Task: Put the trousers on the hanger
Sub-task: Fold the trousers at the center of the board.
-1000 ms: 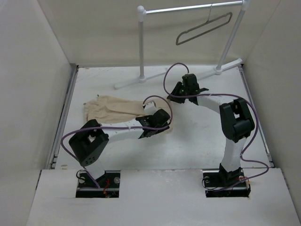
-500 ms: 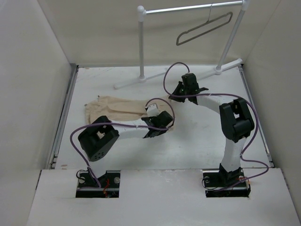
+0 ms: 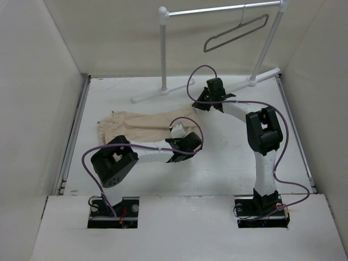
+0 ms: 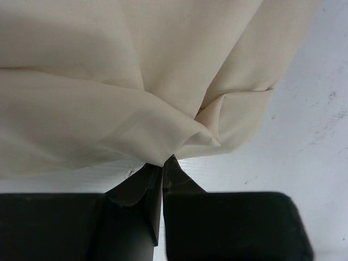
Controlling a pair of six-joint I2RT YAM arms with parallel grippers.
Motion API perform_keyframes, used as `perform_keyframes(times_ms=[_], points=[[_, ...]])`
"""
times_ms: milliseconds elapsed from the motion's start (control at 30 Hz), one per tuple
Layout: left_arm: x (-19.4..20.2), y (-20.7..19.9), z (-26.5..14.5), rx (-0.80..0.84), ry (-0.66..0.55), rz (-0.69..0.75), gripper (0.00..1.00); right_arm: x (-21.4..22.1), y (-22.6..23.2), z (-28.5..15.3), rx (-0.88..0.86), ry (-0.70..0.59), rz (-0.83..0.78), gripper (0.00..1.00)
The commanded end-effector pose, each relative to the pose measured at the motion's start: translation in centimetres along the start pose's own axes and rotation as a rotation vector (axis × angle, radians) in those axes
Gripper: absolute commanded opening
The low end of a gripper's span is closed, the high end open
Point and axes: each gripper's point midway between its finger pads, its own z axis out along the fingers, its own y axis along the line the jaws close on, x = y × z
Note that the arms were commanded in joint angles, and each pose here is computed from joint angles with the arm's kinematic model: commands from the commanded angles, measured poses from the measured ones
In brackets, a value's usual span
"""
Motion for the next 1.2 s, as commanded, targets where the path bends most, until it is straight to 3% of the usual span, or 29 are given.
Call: perform_keyframes(times_ms=[0, 300, 400, 533, 600, 800, 933, 967, 1033, 1167], points=[[0.0, 0.1, -1.4, 0.005, 0.002, -0.006, 0.0, -2.7, 0.7, 1.1, -0.001, -0.072, 0.031, 0.16], [-0.1, -1.5, -1.7, 0.032, -0.001, -0.006, 0.0, -4.3, 1.7, 3.3, -0.042, -0.065, 0.141, 0.24], [-0.3, -1.8, -1.8, 0.037, -0.006, -0.008, 0.0, -5.0, 3.0, 2.7, -0.075, -0.069, 0.151, 0.38], [-1.8, -3.1, -3.0, 0.065, -0.035, -0.018, 0.17, -4.5, 3.6, -1.6, -0.111, -0.084, 0.106, 0.62], [-3.4, -3.8, -4.3, 0.092, -0.074, -0.032, 0.29, -4.1, 3.1, -3.9, -0.125, -0.107, 0.102, 0.65], [-9.0, -4.3, -9.3, 0.19, -0.185, -0.071, 0.43, -0.7, -0.7, -8.4, -0.057, -0.108, 0.055, 0.65], [-12.9, 0.3, -10.5, 0.155, -0.249, -0.153, 0.44, 3.0, -2.8, -9.4, 0.006, -0.054, 0.0, 0.69], [-13.4, 1.7, -10.3, 0.136, -0.249, -0.177, 0.43, 3.6, -3.4, -9.6, 0.016, -0.052, -0.006, 0.67], [-13.4, 2.9, -10.1, 0.143, -0.219, -0.203, 0.41, 4.4, -4.1, -10.1, 0.023, -0.05, -0.014, 0.54], [-11.3, 1.1, -9.9, 0.178, -0.162, -0.161, 0.4, 5.0, -4.5, -10.8, 0.029, -0.044, -0.032, 0.4]])
